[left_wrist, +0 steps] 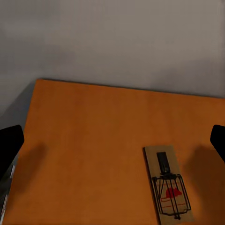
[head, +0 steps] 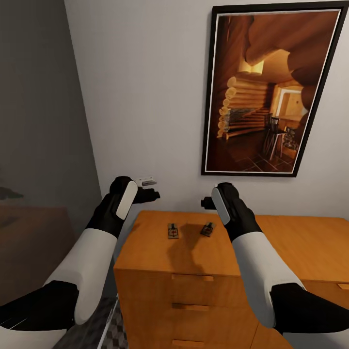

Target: Take the four mousetraps from the cabinet in the bathroom and place them on the bathroom floor. Make sure all four end up on the same floor surface, and ensure that at least two of them are either under or directly next to the same bathroom sink.

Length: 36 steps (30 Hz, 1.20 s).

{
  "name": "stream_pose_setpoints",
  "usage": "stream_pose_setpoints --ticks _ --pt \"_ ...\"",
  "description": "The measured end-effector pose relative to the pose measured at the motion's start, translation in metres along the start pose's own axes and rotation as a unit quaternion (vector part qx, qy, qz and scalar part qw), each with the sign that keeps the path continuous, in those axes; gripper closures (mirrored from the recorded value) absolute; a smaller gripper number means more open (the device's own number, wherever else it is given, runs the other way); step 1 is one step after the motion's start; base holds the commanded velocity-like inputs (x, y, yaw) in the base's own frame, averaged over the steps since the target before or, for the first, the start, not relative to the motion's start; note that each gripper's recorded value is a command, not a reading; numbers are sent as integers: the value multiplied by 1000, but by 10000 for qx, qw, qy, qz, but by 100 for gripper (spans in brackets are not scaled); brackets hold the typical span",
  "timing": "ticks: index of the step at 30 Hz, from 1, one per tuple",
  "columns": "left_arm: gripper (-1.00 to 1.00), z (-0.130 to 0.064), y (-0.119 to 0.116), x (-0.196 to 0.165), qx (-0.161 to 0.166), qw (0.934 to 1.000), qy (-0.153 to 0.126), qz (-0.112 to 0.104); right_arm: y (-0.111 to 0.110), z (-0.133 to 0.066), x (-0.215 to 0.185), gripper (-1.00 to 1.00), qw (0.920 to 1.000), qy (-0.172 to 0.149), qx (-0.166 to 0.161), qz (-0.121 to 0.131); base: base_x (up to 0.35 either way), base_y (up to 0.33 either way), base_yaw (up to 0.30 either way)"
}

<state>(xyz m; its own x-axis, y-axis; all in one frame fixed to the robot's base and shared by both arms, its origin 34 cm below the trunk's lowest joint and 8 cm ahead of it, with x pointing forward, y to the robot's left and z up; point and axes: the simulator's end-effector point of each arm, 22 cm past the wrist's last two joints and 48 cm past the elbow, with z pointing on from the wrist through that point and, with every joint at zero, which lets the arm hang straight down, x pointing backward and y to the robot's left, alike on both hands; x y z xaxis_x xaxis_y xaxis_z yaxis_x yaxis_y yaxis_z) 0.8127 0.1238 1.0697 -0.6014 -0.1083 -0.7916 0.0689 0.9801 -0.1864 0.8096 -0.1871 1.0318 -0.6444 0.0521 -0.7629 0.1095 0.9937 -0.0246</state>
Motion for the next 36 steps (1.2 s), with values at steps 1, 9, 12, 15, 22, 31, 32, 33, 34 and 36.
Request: stream_pose_setpoints --ticks 1,9,12,15,22,31,32,33,34,36 --pt "-100 0 0 0 0 10000 1 0 0 1 2 -100 10000 29 2 -5 0 0 0" --pt "-100 0 0 0 2 10000 2 -2 0 8 12 -100 9998 175 11 -23 0 0 0" --pt "-100 0 0 0 5 10000 1 -1 0 9 14 -100 9998 194 12 -23 0 0 0" --pt "-100 0 -1 0 6 10000 1 1 0 9 15 -100 9998 212 12 -23 0 0 0" --pt "-100 0 -1 0 10 10000 2 0 1 14 23 -100 9995 326 23 -51 0 0 0" --pt "-100 1 0 1 6 10000 15 -5 4 30 55 -100 9969 772 31 -159 0 0 0" --pt "-100 1 0 1 5 10000 16 -6 5 31 57 -100 9965 817 24 -166 0 0 0" --pt "-100 1 0 1 4 10000 18 -6 6 32 58 -100 9962 857 14 -171 0 0 0" --pt "-100 1 0 1 4 10000 18 -6 7 33 58 -100 9959 893 0 -172 0 0 0" --pt "-100 1 0 2 3 10000 23 -7 9 33 58 -100 9952 960 -32 -171 0 0 0"
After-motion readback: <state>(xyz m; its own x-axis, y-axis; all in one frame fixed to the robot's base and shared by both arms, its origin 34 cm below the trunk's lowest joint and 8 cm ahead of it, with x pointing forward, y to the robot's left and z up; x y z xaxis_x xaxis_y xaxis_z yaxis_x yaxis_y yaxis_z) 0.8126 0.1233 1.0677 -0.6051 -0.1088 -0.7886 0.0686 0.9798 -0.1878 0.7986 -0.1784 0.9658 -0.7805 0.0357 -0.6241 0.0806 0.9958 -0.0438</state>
